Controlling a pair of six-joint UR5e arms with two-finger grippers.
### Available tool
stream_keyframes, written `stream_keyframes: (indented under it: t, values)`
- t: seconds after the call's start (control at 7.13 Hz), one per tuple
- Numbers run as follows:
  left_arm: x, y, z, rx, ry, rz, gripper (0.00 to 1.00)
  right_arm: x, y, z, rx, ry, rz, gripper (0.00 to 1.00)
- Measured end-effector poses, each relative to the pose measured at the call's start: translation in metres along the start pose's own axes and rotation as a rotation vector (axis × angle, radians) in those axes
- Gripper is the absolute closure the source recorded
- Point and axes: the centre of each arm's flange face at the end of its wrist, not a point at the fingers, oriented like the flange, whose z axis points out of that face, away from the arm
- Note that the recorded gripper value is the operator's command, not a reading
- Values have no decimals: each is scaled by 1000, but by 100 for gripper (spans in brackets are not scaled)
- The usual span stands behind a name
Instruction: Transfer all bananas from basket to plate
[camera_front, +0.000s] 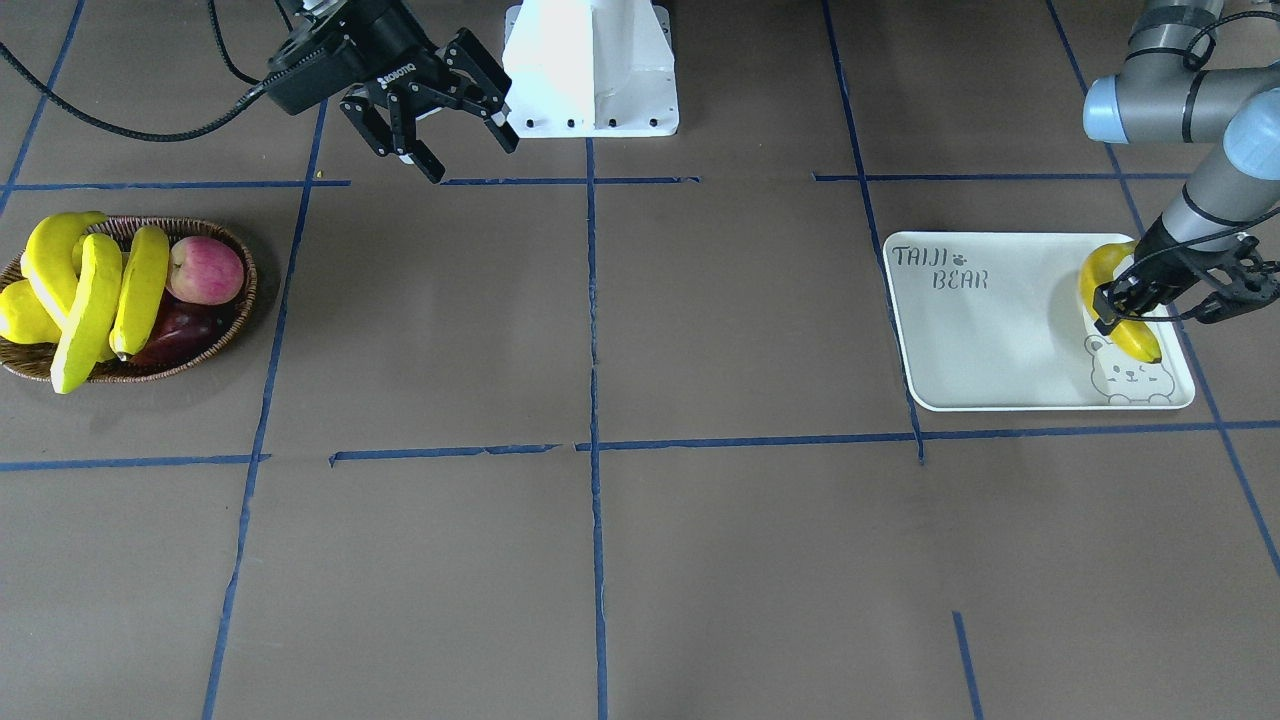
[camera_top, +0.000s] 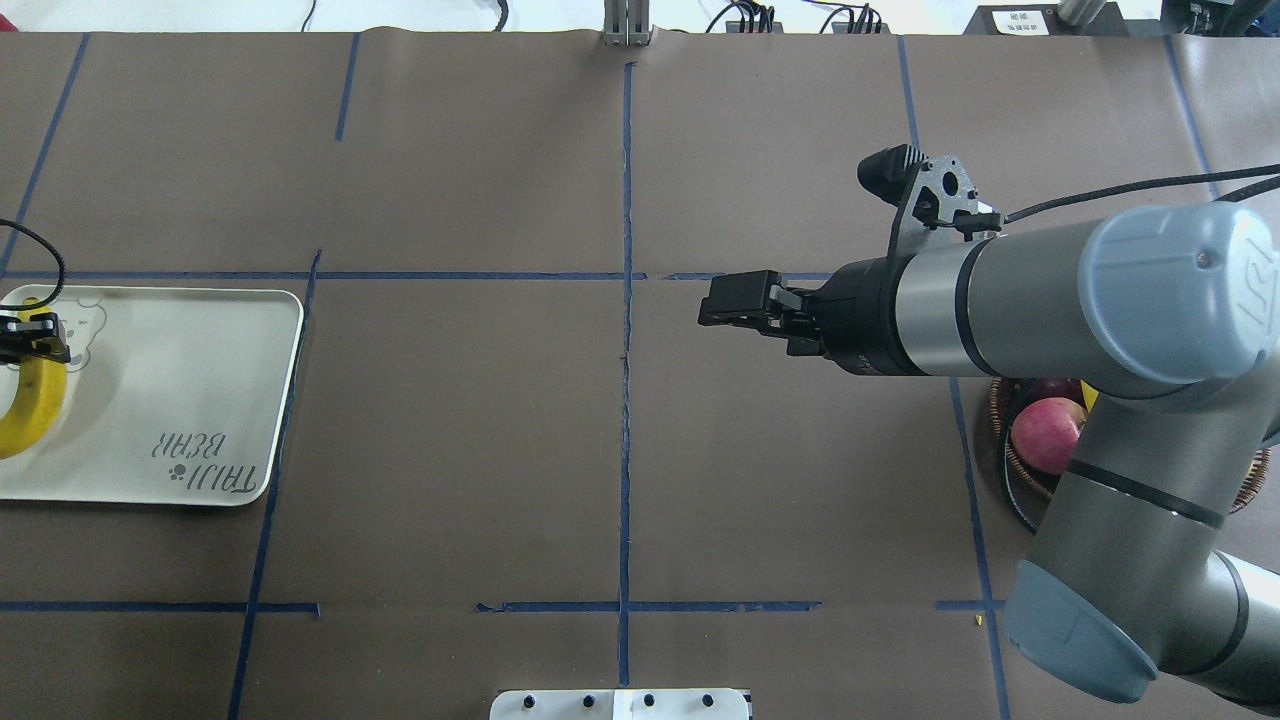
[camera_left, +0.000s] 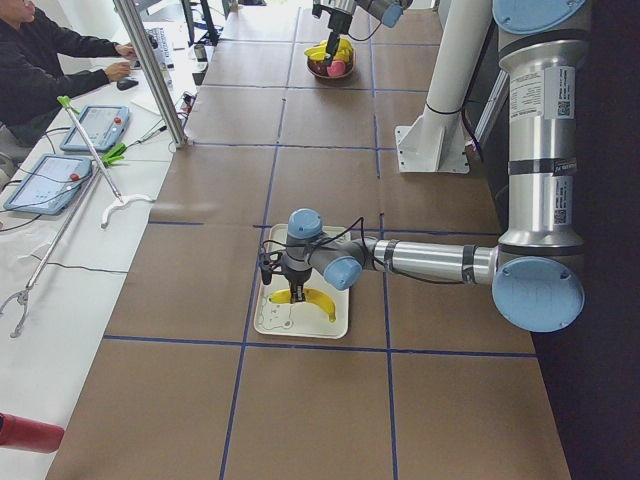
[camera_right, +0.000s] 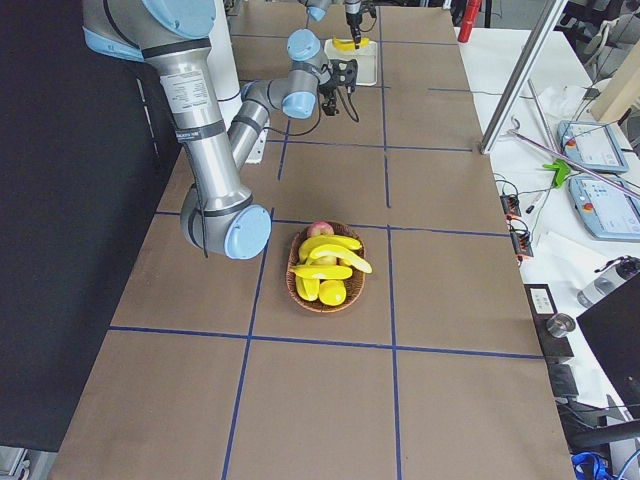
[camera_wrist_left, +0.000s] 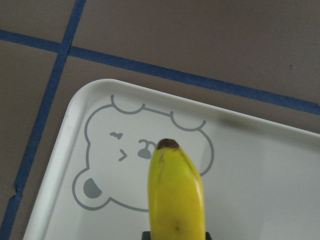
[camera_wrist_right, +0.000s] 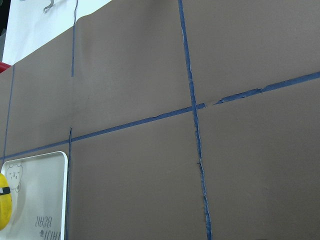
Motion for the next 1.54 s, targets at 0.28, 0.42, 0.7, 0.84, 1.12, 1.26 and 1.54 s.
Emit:
stream_keyframes:
  t: [0.28,0.42,0.7,0.84,1.12,1.26,1.54]
  values:
    - [0,-3,-4,14,0,17,0,3,-13,-9,8,-1,7,0]
    - [0,-9,-13,25,14,33,0,13,-29,-18,-2,15,3,0]
    - [5,-19,-46,8,98,35,0,54,-62,-38,-39,97,-66,0]
    - [16,-22,-70,-7,163,33,0,87,-78,-52,-60,149,-111,0]
    - [44,-17,-115,-5,252,-14,0,173,-86,-91,-123,241,-204,0]
    - [55,-14,-128,-2,275,-41,1,211,-79,-112,-147,283,-237,0]
    - [65,-12,-138,1,294,-53,1,274,-63,-139,-189,372,-269,0]
